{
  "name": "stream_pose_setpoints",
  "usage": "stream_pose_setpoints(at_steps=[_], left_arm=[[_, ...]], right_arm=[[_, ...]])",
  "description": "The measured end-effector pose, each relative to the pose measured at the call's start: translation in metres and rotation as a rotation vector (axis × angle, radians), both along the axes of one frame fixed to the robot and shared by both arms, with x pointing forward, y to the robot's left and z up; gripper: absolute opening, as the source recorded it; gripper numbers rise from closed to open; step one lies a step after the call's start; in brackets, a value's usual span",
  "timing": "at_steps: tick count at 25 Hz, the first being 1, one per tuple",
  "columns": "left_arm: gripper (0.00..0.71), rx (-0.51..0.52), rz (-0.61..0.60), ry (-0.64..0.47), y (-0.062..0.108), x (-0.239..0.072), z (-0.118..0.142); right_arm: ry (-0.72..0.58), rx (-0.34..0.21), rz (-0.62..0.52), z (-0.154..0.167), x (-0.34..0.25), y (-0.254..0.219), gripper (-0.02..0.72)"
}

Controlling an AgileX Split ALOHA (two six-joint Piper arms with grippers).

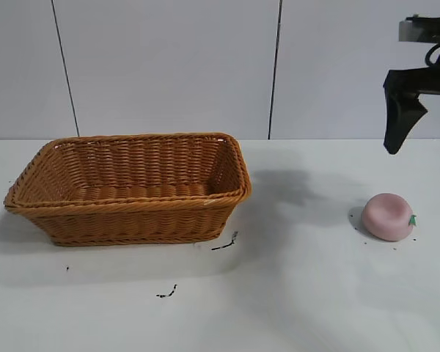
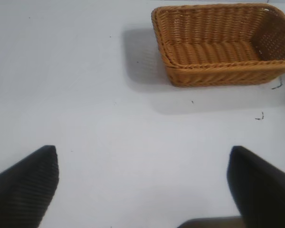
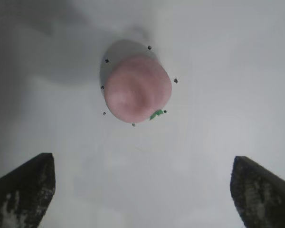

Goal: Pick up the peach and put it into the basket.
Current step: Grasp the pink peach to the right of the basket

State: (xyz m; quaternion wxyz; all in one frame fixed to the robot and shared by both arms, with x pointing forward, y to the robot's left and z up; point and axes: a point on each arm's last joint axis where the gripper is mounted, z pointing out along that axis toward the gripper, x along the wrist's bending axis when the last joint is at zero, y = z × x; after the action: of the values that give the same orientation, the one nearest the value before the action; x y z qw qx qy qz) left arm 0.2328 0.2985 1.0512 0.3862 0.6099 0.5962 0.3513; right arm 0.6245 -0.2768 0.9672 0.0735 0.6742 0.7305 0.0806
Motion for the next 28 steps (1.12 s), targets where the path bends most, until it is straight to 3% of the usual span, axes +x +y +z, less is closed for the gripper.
stream_pose_setpoints(at_steps=[14, 22, 25, 28], left_arm=[[0.693, 0.000, 0.000, 0.000, 0.000, 0.000, 0.000], [0.693, 0.000, 0.000, 0.000, 0.000, 0.000, 0.000], [0.693, 0.000, 0.000, 0.000, 0.000, 0.000, 0.000], [0.693, 0.000, 0.000, 0.000, 0.000, 0.000, 0.000]], right_arm=[[0.053, -0.008, -0.008, -0.072, 0.018, 0.001, 0.695], [0.060, -0.009, -0.008, -0.082, 0.020, 0.001, 0.684], [0.061, -0.009, -0.008, -0.082, 0.020, 0.001, 0.506], [0.068, -0.009, -0.008, -0.082, 0.019, 0.001, 0.170]])
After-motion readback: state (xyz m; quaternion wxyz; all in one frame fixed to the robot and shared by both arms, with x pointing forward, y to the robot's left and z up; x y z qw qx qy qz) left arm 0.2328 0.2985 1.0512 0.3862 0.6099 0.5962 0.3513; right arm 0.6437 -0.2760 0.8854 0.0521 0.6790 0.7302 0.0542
